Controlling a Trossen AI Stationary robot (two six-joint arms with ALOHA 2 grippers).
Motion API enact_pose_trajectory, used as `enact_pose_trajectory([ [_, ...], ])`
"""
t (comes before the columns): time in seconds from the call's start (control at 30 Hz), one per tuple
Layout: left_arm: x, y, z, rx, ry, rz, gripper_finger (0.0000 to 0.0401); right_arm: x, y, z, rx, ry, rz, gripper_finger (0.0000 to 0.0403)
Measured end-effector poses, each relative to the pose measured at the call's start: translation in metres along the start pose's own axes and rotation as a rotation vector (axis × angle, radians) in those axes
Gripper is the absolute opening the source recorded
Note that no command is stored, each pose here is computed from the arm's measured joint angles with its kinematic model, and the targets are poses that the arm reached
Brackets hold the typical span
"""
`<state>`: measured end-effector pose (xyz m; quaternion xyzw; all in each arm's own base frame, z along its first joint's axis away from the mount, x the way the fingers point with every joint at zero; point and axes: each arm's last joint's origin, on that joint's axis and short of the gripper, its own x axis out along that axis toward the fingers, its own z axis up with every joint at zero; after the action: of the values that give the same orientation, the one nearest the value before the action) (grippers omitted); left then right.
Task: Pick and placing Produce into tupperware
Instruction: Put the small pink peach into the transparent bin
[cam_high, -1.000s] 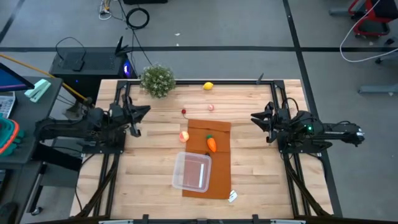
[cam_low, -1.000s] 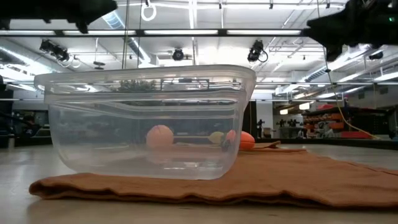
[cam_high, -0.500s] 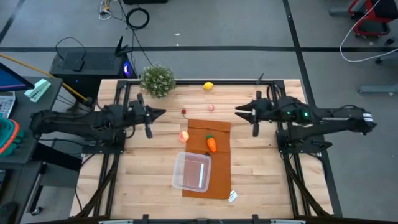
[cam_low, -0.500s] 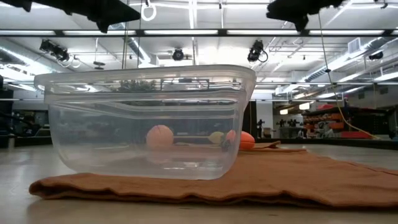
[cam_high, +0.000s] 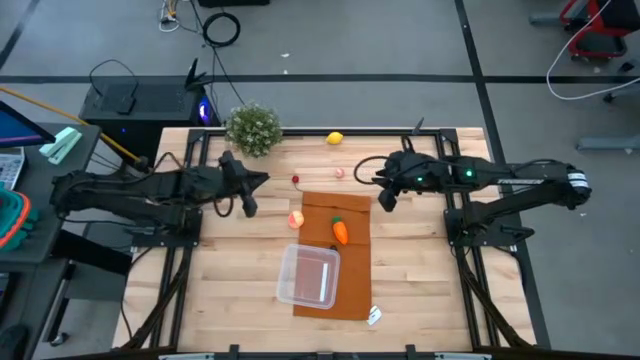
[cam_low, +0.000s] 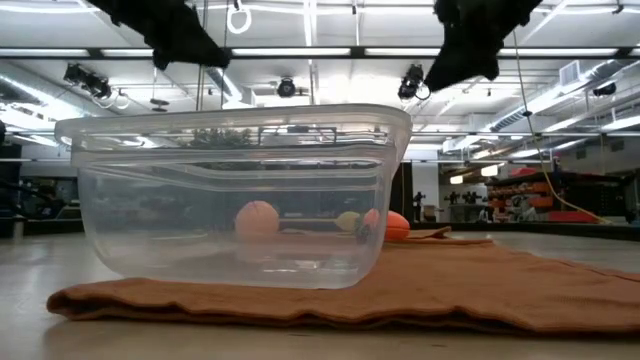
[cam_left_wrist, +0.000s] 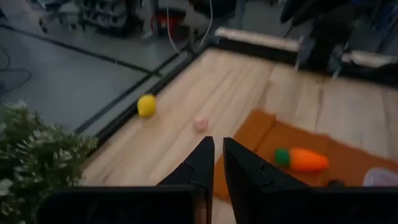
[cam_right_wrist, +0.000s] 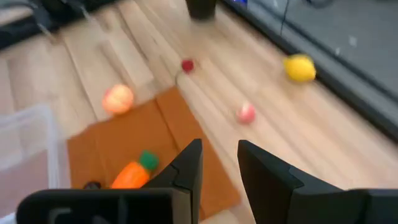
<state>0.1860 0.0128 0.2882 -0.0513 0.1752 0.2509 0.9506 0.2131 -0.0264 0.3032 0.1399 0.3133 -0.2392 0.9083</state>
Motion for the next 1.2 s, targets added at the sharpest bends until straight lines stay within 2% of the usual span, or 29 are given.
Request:
enact_pose_trajectory([
  [0.17, 0.018, -0.008, -0.010, 0.087, 0.148, 0.010, 0.0058, 0.017, 0.006, -0.004, 0.000, 0.101, 0.068, 0.0078],
  [0.3, 0.033, -0.015, -0.016, 0.157, 0.209, 0.017, 0.0074, 0.028, 0.014, -0.008, -0.073, 0.175, 0.178, 0.0089],
  [0.4, 0.040, -0.019, -0.015, 0.194, 0.235, 0.019, 0.0086, 0.036, 0.016, -0.010, -0.123, 0.193, 0.178, 0.0112],
  [0.57, 0.047, -0.024, -0.009, 0.213, 0.255, 0.023, 0.0102, 0.049, 0.006, -0.006, -0.163, 0.175, 0.089, 0.0164],
  [0.8, 0.050, -0.026, -0.006, 0.246, 0.260, 0.021, 0.0107, 0.067, -0.019, 0.012, -0.161, 0.131, 0.019, 0.0209],
  [1.03, 0.050, -0.024, -0.006, 0.231, 0.249, 0.090, 0.0108, 0.084, -0.050, 0.051, -0.008, 0.131, 0.078, 0.0208],
  [1.2, 0.050, -0.024, -0.006, 0.231, 0.250, 0.091, 0.0108, 0.102, -0.063, 0.079, 0.000, 0.182, 0.079, 0.0206],
])
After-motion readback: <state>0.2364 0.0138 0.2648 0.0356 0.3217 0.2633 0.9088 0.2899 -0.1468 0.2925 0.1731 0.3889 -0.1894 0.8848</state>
